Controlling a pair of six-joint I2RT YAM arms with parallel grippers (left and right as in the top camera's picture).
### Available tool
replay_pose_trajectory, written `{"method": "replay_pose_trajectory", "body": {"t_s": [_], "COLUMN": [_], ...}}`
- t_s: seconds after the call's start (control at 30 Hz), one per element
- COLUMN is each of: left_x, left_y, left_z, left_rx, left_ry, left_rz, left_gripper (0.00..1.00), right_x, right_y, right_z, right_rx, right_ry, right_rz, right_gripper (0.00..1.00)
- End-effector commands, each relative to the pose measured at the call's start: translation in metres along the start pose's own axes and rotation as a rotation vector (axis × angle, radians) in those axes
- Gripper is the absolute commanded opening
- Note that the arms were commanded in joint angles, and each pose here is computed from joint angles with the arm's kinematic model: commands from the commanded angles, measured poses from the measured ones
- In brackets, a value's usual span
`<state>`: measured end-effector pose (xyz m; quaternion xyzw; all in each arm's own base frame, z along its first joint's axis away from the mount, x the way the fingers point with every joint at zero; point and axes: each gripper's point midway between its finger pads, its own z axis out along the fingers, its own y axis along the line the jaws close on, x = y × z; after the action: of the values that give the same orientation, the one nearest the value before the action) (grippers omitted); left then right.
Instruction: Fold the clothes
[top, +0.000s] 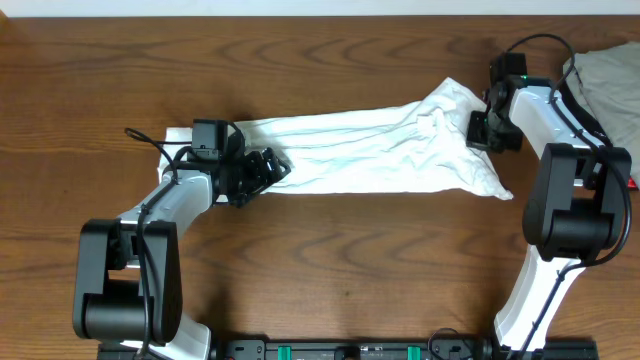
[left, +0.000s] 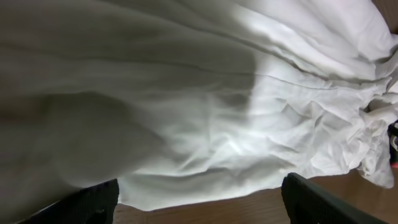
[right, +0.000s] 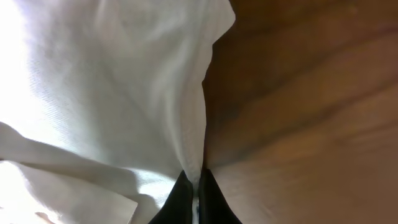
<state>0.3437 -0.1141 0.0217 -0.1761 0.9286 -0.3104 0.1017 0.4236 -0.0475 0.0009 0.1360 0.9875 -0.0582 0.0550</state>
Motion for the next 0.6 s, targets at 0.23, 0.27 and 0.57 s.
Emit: {"method": "replay_pose_trajectory", "body": {"t_s": [0.23, 0.27, 0.57], "left_x": [0.017, 0.015, 0.004], "left_y": [0.015, 0.011, 0.001], "left_z": [0.011, 0.010, -0.004], "left_rx": [-0.021, -0.003, 0.000], "left_ry": [0.058, 0.055, -0.012], "left_rz": [-0.035, -0.025, 0.104], "left_gripper": [0.87, 0.87, 0.87], "right_x": [-0.003, -0.006, -0.020], "right_y": [-0.042, -0.047, -0.076], "right_z": [-0.018, -0.024, -0.086], "right_rx": [0.227, 0.243, 0.280], "right_ry": [-0.026, -0.034, -0.100], "right_rz": [0.119, 0.140, 0.291], "right_gripper": [0.50, 0.63, 0.81]}}
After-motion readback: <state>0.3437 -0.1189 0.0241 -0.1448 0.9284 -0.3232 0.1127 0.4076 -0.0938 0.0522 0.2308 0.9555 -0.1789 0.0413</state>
